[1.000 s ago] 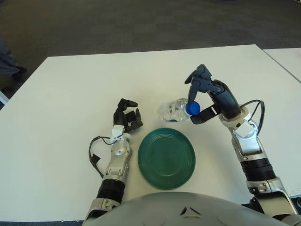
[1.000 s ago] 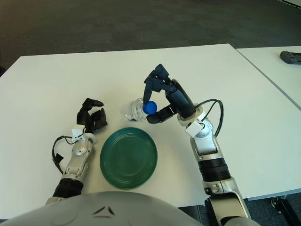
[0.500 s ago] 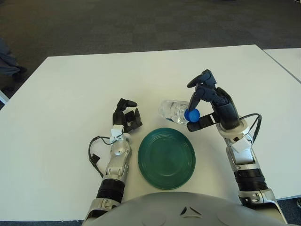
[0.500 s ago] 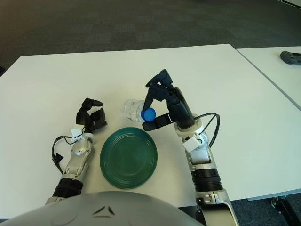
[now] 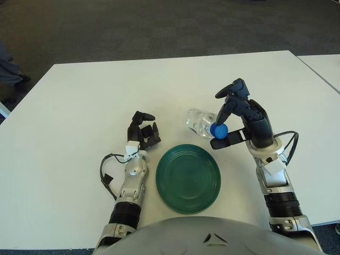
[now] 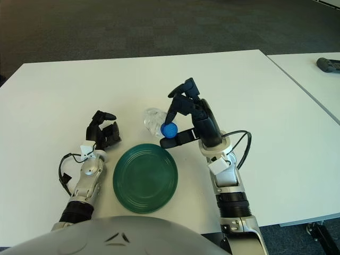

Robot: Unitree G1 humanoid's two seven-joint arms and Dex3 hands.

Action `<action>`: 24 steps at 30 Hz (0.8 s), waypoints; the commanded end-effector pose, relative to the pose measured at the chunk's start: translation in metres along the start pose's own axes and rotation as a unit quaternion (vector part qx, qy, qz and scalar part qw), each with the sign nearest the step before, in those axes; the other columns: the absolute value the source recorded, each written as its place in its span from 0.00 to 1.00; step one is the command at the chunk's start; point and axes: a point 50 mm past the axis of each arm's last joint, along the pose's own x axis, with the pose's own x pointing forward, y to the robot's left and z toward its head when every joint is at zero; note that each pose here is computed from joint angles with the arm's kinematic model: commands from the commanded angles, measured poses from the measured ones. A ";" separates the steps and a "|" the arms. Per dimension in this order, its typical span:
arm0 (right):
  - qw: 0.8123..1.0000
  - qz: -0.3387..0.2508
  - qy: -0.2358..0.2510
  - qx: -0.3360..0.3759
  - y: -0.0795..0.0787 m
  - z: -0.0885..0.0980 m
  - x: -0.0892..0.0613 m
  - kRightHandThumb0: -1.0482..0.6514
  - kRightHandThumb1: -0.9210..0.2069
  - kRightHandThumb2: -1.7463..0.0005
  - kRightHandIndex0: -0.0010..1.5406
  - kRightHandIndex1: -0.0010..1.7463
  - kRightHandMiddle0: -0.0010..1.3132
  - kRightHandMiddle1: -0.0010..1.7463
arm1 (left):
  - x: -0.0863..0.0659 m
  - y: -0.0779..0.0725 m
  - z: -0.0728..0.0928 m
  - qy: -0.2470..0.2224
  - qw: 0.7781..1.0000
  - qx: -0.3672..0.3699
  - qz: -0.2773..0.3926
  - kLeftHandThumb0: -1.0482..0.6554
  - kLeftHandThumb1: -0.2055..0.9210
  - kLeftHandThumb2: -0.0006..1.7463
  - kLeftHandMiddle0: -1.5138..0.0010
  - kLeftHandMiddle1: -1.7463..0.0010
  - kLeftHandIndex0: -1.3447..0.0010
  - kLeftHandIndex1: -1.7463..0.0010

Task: Put the bottle into the plate.

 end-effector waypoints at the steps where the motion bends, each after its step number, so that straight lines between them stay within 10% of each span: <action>1: 1.000 -0.018 -0.020 -0.004 -0.003 0.003 0.004 0.35 0.24 0.40 0.83 1.00 0.76 1.00 | -0.003 -0.008 -0.005 0.021 1.000 -0.020 0.004 0.34 0.53 0.70 0.16 0.00 0.58 0.00; 24: 1.000 -0.018 -0.018 -0.005 -0.007 0.001 0.003 0.35 0.23 0.41 0.83 1.00 0.76 1.00 | -0.002 -0.012 -0.005 0.023 1.000 -0.018 0.004 0.35 0.54 0.69 0.15 0.00 0.59 0.00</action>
